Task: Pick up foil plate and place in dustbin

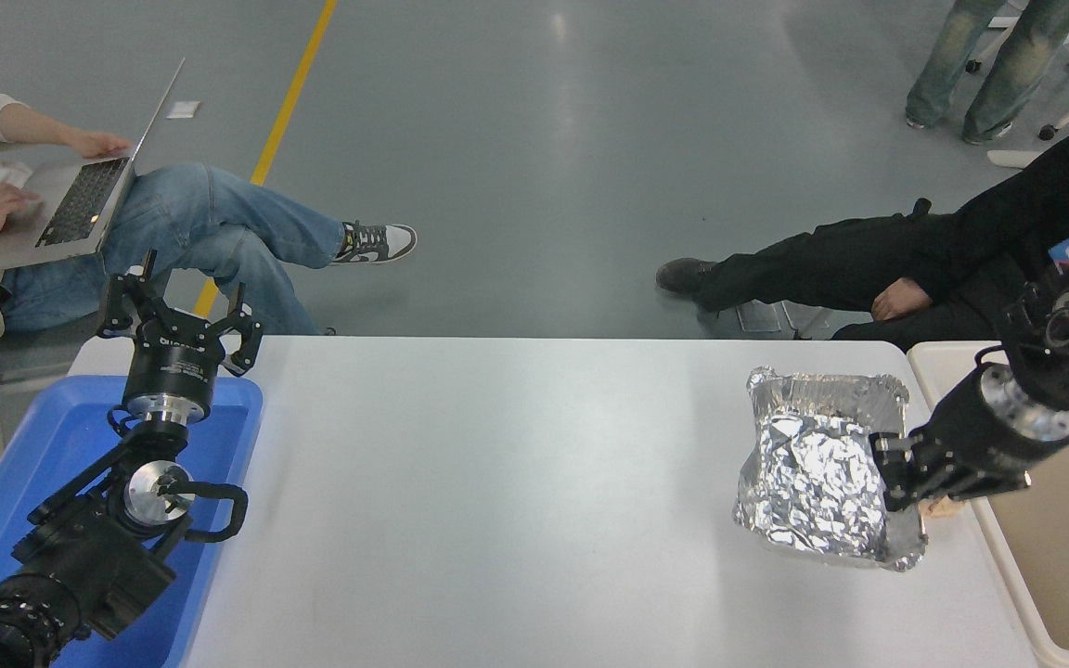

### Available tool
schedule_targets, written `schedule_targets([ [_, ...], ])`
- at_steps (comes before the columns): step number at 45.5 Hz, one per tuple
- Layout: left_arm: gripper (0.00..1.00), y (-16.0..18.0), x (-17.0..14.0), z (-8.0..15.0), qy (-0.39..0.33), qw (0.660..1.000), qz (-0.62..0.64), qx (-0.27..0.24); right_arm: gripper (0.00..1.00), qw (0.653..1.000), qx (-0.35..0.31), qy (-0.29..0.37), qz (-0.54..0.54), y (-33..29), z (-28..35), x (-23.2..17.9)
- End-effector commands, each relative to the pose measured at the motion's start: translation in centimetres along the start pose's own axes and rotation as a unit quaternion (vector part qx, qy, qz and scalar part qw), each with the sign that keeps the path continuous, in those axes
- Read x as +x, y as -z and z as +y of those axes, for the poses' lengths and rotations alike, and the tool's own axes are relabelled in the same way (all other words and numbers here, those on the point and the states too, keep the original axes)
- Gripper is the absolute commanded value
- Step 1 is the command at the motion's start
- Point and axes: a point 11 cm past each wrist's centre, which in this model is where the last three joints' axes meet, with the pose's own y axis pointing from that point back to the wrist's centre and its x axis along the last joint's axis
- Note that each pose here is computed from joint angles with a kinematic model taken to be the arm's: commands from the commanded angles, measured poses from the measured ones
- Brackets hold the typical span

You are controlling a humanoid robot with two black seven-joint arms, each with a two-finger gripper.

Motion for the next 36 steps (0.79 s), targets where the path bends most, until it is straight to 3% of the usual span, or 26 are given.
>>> schedule_targets([
  [1, 0.99, 0.0, 0.0, 0.0, 0.0, 1.0, 0.0, 0.0, 0.0, 0.998, 0.039, -0.054, 0.017, 3.4, 8.2, 1.3],
  [15, 0.99, 0.0, 0.0, 0.0, 0.0, 1.0, 0.0, 0.0, 0.0, 0.991, 0.047, -0.124, 0.016, 3.8, 13.5, 1.9],
  [26, 0.99, 0.0, 0.1, 0.0, -0.001, 1.0, 0.0, 0.0, 0.0, 0.991, 0.035, -0.129, 0.004, 2.7, 13.8, 2.1],
  [36, 0.99, 0.0, 0.0, 0.0, 0.0, 1.0, 0.0, 0.0, 0.0, 0.988, -0.007, -0.129, -0.087, -4.6, 12.5, 2.9],
])
